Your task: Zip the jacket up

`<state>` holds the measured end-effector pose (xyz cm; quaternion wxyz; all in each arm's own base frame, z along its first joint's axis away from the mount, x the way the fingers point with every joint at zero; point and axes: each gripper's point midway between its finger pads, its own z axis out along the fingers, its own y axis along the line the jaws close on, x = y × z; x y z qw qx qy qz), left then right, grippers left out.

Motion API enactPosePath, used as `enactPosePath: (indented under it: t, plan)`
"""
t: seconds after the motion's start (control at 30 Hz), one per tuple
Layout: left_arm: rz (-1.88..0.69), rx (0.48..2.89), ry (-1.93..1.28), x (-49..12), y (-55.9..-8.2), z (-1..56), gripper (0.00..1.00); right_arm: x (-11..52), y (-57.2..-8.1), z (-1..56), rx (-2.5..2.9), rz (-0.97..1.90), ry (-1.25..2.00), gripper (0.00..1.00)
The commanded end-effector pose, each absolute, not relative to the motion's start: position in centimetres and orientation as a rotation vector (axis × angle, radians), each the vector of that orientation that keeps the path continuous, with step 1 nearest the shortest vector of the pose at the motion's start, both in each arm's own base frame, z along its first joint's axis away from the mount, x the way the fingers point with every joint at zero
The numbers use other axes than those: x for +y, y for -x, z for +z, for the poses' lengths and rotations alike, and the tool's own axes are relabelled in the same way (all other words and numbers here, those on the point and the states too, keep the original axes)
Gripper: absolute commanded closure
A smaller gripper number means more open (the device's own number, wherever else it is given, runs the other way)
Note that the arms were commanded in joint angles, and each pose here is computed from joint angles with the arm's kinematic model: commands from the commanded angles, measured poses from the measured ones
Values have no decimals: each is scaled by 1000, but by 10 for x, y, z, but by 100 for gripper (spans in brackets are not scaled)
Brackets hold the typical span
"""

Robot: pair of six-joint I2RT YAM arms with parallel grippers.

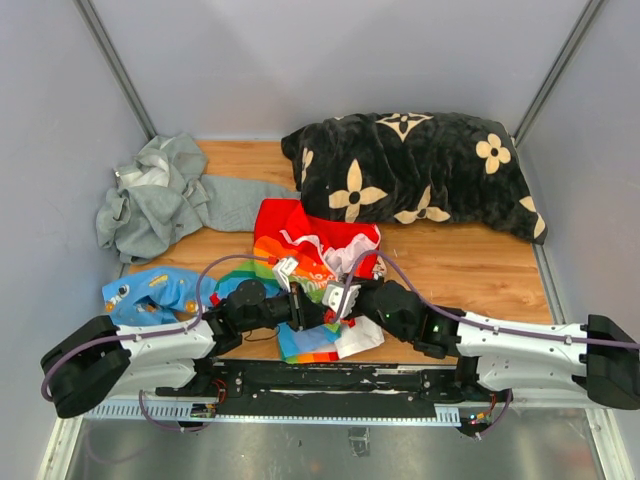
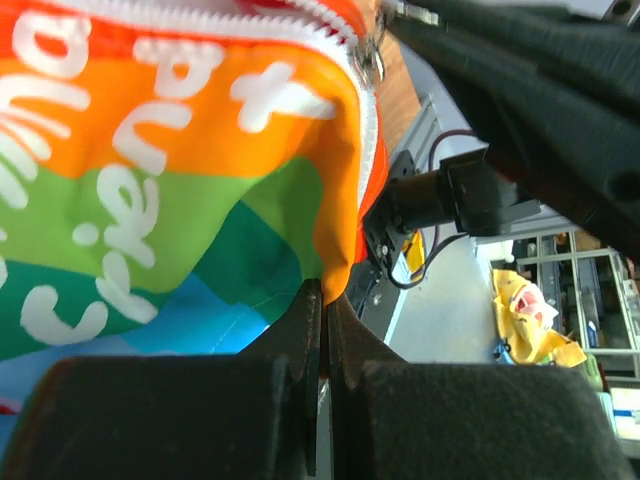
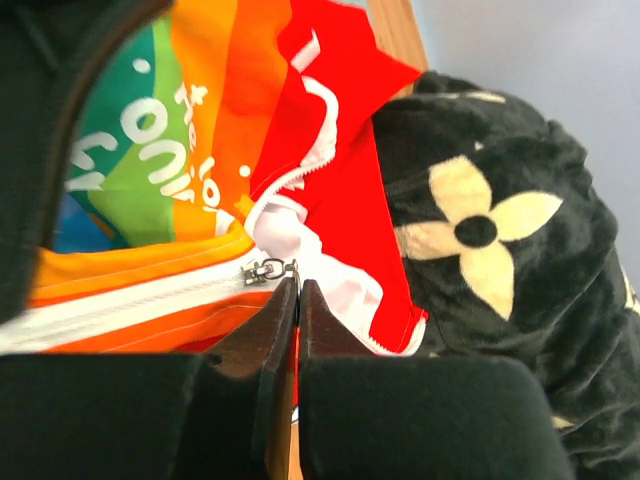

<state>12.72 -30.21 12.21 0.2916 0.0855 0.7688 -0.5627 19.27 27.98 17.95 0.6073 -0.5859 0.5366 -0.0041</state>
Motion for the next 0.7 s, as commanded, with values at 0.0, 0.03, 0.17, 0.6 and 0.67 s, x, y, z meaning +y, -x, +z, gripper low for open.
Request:
enactPosePath:
  t: [0.0, 0.03, 0.17, 0.6, 0.67]
  plan:
    - [-1467, 2169, -291, -294, -108, 93, 100, 274, -214, 189, 1354, 16, 1260, 99]
    - [-1446, 2191, -291, -292, -108, 88, 100, 271, -218, 188, 1377, 18, 1238, 99]
    - [-1385, 2262, -289, -283, -104, 72, 100, 264, -227, 183, 1452, 55, 1161, 99]
    - [-1336, 2095, -139, -281, -136, 137, 63, 287, -189, 159, 1444, 367, 1230, 99]
    - [-1297, 2063, -118, -282, -148, 149, 58, 286, -188, 160, 1440, 374, 1227, 99]
